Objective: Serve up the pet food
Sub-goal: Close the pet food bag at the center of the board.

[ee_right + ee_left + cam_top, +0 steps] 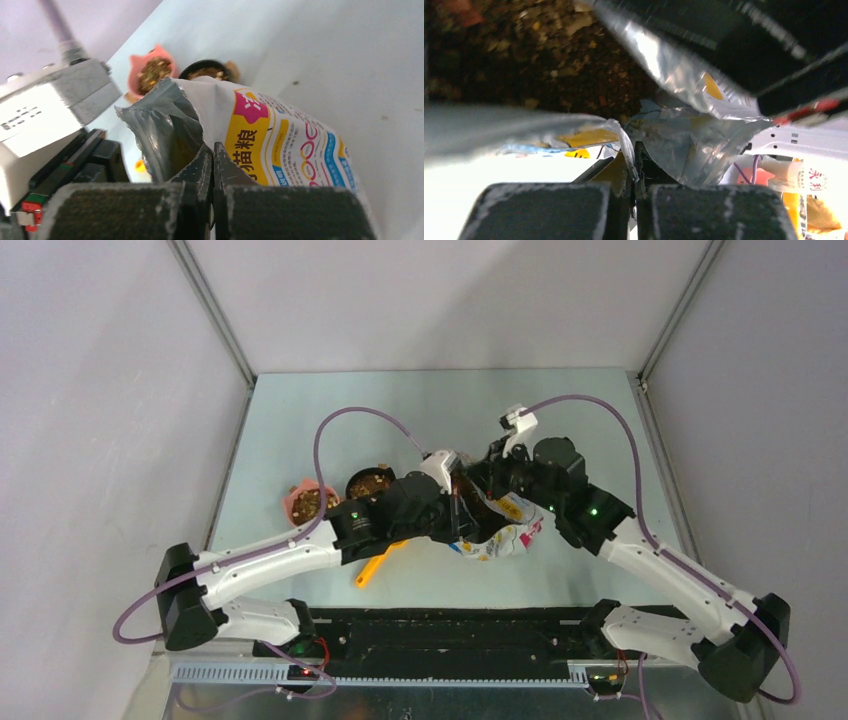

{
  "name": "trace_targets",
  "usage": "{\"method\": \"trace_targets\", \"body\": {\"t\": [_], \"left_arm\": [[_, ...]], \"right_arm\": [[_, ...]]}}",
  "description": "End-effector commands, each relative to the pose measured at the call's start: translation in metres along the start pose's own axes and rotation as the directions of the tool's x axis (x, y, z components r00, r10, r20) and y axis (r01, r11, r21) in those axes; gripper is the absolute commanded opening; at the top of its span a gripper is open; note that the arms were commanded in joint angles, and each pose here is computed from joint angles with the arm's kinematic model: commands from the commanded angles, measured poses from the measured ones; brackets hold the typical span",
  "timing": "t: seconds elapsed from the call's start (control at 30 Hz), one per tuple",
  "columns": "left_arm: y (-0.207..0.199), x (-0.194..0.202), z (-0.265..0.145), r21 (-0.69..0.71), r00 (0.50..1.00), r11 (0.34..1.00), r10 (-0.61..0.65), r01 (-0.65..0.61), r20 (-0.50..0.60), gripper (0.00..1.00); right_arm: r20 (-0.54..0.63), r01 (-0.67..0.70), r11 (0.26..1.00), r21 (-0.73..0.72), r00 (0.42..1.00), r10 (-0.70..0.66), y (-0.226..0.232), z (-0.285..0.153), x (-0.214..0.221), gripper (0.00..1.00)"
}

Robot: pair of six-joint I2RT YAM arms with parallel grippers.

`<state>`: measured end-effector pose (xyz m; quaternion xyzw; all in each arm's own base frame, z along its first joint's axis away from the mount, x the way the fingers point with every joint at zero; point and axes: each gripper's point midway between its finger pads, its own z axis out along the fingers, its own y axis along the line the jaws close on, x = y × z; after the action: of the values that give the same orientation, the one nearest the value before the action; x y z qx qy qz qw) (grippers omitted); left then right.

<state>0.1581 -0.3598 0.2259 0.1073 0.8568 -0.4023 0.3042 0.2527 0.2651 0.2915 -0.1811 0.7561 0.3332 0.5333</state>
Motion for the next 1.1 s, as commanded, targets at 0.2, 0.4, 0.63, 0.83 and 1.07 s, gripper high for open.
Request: {"method": "trace_targets", "body": {"t": [0.2,0.4,0.63,0.83,1.07], "left_arm": [[-0.064,-0.105,-0.018,0.16,0.911,0.98,-0.168,0.114,0.376,0.0],[-0.045,-0.115,-0.026,0.083,0.882,0.989,-0.148,0.124,0.448,0.0],[-0.032,-0.117,-0.026,0.05,0.881,0.99,-0.142,0.134,0.451,0.0],[-0.026,-0.117,-0.023,0.05,0.889,0.988,-0.152,0.144,0.432,0.0],[-0.03,-0.115,-0.023,0.069,0.906,0.992,-0.122,0.103,0.405,0.0]], "right_arm": [[-0.023,0.114,0.937,-0.331,0.991,-0.128,0.057,-0.031,-0.031,0.18],[0.0,0.152,0.972,-0.178,0.988,-0.155,0.024,-0.054,-0.038,0.64],[0.024,0.399,0.907,-0.132,0.916,-0.4,0.002,-0.086,-0.026,0.99],[0.04,0.606,0.734,-0.308,0.779,-0.626,0.0,-0.106,0.012,0.99],[0.041,0.657,0.688,-0.308,0.732,-0.681,-0.017,-0.106,0.014,0.98]]}}
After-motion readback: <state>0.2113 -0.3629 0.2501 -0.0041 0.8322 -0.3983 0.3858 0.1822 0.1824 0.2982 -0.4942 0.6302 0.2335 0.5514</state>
